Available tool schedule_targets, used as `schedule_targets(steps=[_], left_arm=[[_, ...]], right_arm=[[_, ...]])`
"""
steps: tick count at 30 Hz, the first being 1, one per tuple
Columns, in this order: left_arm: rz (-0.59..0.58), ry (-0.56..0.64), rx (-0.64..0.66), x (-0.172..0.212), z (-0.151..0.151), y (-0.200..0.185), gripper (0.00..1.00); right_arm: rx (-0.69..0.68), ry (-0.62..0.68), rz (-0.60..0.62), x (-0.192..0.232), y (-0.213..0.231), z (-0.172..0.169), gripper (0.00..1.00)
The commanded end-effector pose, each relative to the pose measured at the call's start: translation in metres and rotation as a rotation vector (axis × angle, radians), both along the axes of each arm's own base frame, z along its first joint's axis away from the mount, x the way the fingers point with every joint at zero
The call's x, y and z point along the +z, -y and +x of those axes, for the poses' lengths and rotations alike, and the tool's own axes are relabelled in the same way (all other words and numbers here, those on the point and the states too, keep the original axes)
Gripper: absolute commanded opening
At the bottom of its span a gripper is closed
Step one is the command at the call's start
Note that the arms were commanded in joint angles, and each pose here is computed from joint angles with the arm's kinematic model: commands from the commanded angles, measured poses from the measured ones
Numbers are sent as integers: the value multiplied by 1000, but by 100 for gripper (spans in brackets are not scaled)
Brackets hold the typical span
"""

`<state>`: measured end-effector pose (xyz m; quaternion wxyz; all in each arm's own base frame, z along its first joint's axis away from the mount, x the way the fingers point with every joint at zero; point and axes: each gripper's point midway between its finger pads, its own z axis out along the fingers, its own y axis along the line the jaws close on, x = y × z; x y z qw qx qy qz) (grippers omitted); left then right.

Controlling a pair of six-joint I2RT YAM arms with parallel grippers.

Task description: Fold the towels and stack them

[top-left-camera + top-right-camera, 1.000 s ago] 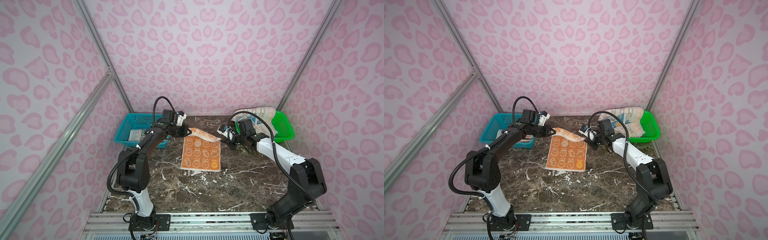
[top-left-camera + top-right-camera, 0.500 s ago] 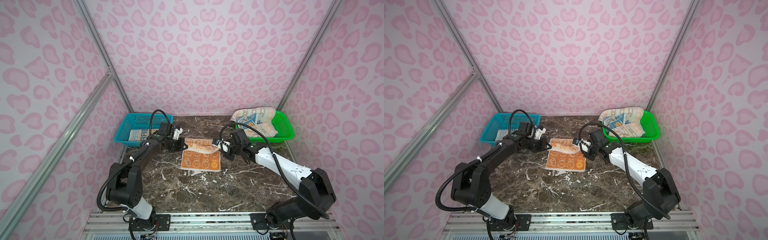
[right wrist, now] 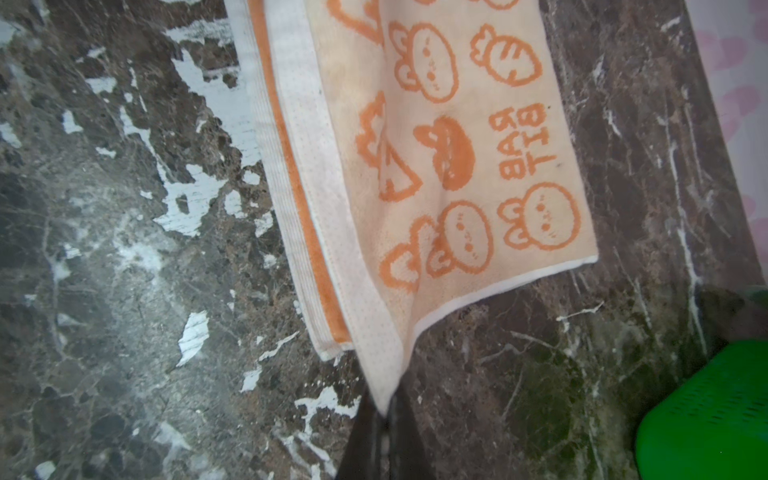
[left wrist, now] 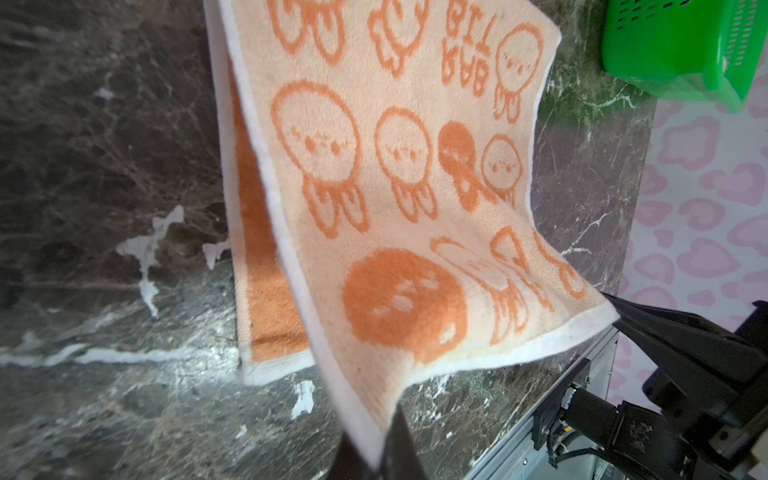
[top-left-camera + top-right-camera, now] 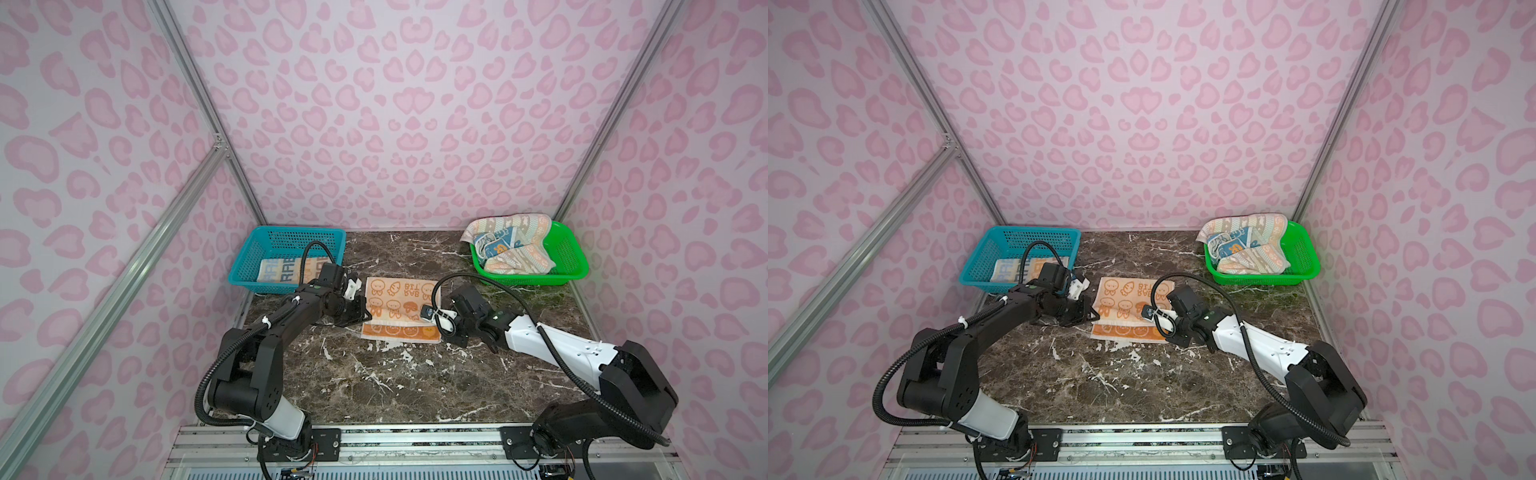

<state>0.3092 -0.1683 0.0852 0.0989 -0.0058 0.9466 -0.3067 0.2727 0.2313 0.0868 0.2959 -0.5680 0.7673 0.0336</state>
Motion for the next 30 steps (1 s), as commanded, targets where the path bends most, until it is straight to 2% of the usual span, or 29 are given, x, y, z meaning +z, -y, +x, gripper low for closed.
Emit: schedule_targets(steps=[1, 8, 11, 14, 19, 21, 23, 26, 30], left_arm=[[-1, -23, 5, -10, -3, 0, 3], [10, -75, 2, -27, -10, 2, 3], [8, -23, 7, -12, 6, 4, 3], [2, 88, 6, 25, 45, 9, 3], [-31, 341, 6, 117, 147, 13, 3], [-68, 405, 13, 145, 176, 13, 3], [-102, 444, 13, 160, 192, 15, 3], [-135, 446, -5, 155, 195, 20, 3], [-132, 342, -6, 111, 173, 18, 3]], right_arm=[[-7, 0, 73, 0, -9, -2, 0], [12, -38, 38, -17, -14, -10, 0], [-14, 8, 41, -5, -12, 5, 0], [-84, 106, 84, 29, -5, 48, 0], [-164, 313, 85, 100, 11, 146, 0], [-180, 376, 59, 118, 17, 172, 0], [-196, 429, 45, 129, 21, 187, 0], [-168, 431, 36, 126, 21, 185, 0], [-153, 409, 40, 106, 20, 170, 0]])
